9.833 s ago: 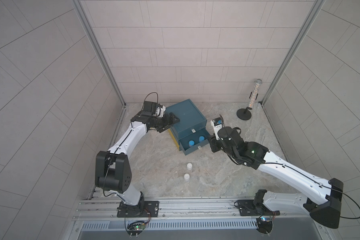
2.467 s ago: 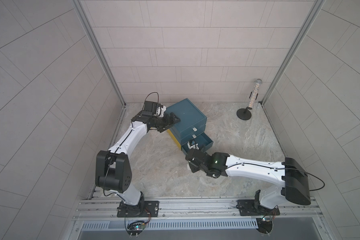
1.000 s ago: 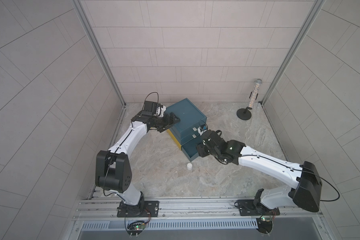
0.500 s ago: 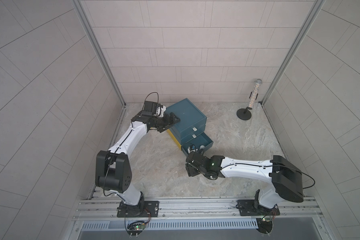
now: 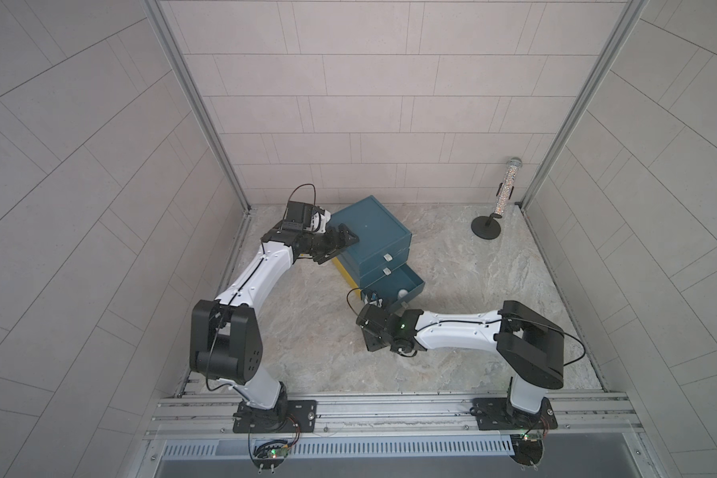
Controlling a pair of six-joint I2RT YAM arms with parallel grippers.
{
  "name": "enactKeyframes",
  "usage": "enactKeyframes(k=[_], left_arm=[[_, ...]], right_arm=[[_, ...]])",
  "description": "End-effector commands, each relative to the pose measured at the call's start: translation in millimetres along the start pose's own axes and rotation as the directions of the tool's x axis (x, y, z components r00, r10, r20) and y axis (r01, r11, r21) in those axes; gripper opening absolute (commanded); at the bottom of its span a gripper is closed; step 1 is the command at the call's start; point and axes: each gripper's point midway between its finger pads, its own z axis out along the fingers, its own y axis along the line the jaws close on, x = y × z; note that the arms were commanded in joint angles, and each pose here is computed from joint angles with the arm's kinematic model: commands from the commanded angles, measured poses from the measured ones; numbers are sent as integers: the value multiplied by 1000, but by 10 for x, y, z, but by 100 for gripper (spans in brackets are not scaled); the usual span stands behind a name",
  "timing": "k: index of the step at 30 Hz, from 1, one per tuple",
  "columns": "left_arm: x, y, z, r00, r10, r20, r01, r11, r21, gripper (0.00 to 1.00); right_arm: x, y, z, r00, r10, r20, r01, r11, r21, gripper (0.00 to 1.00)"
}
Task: Put the paint cans in the drawer according to color
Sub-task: Pick up the paint can at the center of the board.
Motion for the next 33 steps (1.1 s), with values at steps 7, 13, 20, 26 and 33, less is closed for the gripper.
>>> enactKeyframes(k=[7, 13, 20, 26, 33], left_arm=[[166, 247, 72, 997, -51, -57, 45, 994, -96, 93], [159, 241, 61, 997, -50, -55, 45, 995, -93, 93], [166, 252, 74, 997, -55, -59, 49, 994, -95, 93], [165, 266, 76, 997, -53, -57, 47, 994, -101, 93], [168, 285, 93, 997, -56, -59, 50, 993, -107, 93]], right_arm=[[-41, -96, 28, 999, -27, 20, 26, 998, 63, 43], [-81, -79, -13, 998, -42, 35, 40, 997, 59, 29], [-117, -109, -238, 997, -57, 53, 54, 997, 56, 16], [-222, -139, -727, 993, -81, 91, 78, 996, 38, 14], [-502, -263, -1404, 967, -110, 229, 108, 994, 25, 16]])
